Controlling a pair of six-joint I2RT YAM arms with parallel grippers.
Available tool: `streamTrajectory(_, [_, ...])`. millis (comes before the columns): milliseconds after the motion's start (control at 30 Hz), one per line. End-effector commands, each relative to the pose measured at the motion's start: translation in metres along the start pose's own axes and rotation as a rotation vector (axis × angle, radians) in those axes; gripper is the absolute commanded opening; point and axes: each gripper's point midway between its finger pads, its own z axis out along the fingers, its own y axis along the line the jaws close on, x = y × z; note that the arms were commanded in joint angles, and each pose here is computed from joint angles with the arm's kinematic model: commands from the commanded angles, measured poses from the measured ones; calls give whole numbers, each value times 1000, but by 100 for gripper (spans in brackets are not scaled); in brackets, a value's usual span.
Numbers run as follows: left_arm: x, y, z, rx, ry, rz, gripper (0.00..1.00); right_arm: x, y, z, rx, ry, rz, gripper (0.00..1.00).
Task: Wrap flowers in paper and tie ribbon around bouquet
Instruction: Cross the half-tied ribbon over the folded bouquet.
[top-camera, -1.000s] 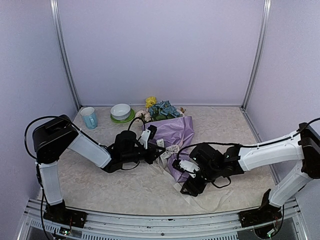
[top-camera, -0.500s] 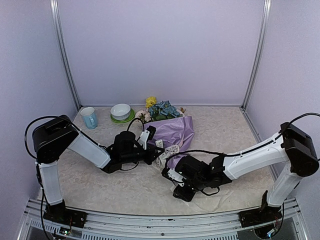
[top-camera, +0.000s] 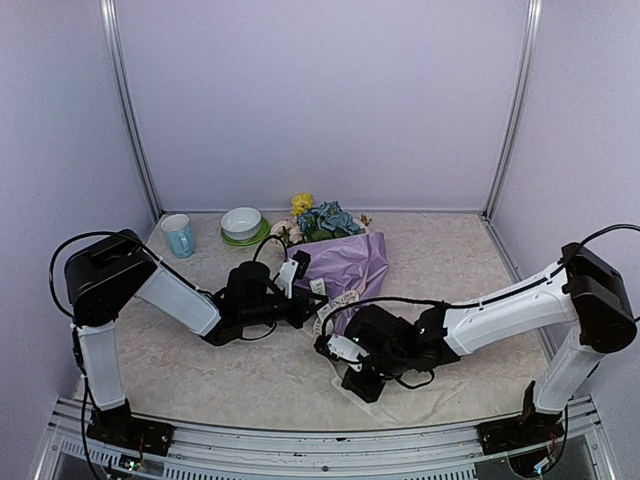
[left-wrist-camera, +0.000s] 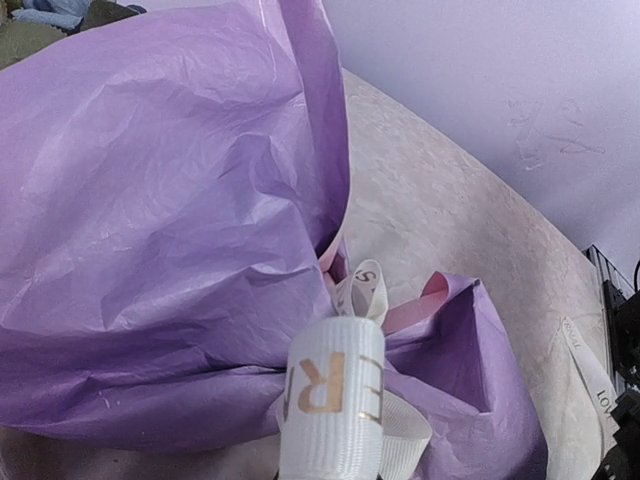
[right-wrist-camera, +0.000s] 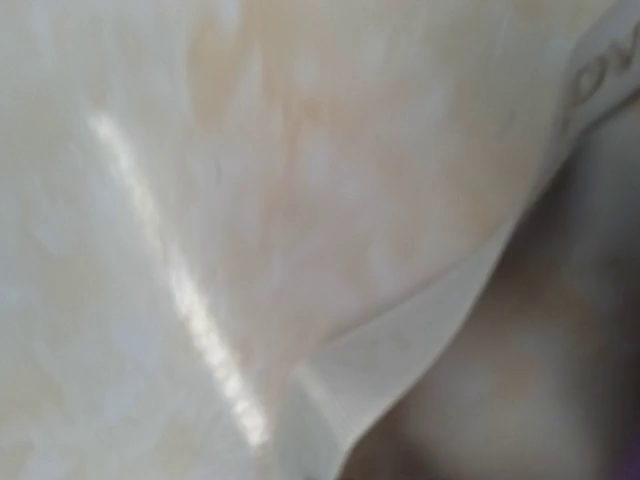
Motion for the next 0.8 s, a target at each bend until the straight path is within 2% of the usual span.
streamTrajectory(0, [-13, -3, -2, 23, -41, 4, 0, -68, -10, -45, -111, -199, 52, 0])
streamTrajectory(167, [-17, -6, 0, 40, -55, 6, 0, -75, -81, -66, -56, -246, 256, 0])
streamTrajectory(300, [-19, -5, 0, 34, -65, 1, 0, -89, -111, -79, -55, -314, 328, 0])
streamTrajectory(400, [-22, -3, -2, 19, -82, -15, 0, -83, -141, -74, 5, -285, 403, 0])
streamTrajectory(567, [-20, 25, -7, -131, -111, -184, 1, -70, -165, -63, 21, -258, 489, 0])
streamTrajectory(600, [-16, 31, -9, -159, -112, -228, 3, -68, -165, -61, 21, -247, 486, 0])
streamTrajectory(667, [-9, 38, -13, -191, -121, -299, 16, -65, -165, -57, 19, -233, 489, 0])
streamTrajectory(767, [-2, 45, -19, -214, -142, -389, 45, -66, -162, -55, -4, -236, 480, 0])
